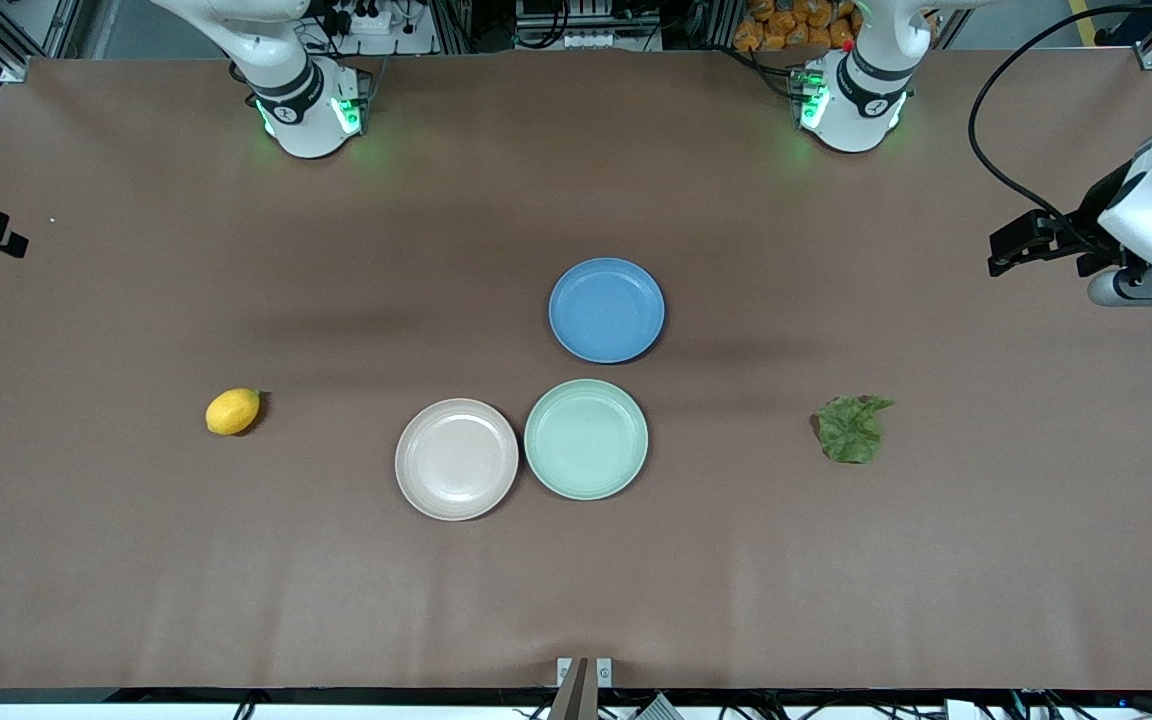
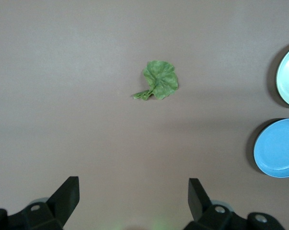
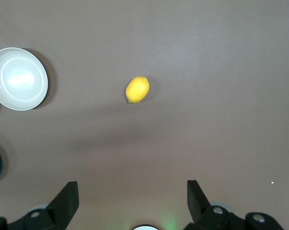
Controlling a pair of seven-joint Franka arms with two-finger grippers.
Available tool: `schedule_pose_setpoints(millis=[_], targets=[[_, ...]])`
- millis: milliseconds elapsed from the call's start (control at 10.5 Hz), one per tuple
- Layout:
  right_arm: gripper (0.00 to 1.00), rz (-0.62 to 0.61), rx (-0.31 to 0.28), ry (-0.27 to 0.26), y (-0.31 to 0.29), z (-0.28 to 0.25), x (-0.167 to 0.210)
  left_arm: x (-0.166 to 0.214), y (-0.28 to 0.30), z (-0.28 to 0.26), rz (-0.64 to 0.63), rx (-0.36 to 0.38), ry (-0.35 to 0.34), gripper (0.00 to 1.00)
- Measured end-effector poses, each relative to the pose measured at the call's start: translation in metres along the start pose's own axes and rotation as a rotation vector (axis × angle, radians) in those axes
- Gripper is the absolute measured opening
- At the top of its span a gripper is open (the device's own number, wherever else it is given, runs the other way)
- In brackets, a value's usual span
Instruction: Place lemon and lettuce in plates
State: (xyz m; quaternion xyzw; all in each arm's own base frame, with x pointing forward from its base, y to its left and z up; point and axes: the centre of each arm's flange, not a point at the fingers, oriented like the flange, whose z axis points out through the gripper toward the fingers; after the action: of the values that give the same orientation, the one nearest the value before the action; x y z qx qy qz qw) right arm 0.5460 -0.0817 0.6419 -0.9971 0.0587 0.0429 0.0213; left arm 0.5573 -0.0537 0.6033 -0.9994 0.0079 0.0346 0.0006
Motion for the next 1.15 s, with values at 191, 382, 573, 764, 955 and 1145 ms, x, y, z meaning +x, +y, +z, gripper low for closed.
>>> schedule_pose_setpoints(millis=[191,382,573,764,955,1145], targets=[[1.00,0.013,0.002,-0.016,0.007,0.008,0.005,0.000,0.000,0.000,0.000,0.000,-0.001,1.00],[1.00,0.030,0.004,-0.034,0.017,0.018,0.010,0.001,0.000,0.002,0.000,0.000,-0.003,1.00],[1.00,0.032,0.005,-0.042,0.018,0.025,0.014,0.001,0.000,0.002,0.000,0.000,-0.004,1.00],[1.00,0.038,0.005,-0.030,0.020,0.033,0.019,0.002,0.001,0.003,0.001,0.000,-0.005,1.00],[1.00,0.059,0.006,-0.033,0.024,0.046,0.023,0.004,0.001,0.009,0.001,0.001,-0.016,1.00],[1.00,0.095,0.006,-0.025,0.025,0.055,0.027,0.014,0.001,0.021,0.002,-0.001,-0.023,1.00]])
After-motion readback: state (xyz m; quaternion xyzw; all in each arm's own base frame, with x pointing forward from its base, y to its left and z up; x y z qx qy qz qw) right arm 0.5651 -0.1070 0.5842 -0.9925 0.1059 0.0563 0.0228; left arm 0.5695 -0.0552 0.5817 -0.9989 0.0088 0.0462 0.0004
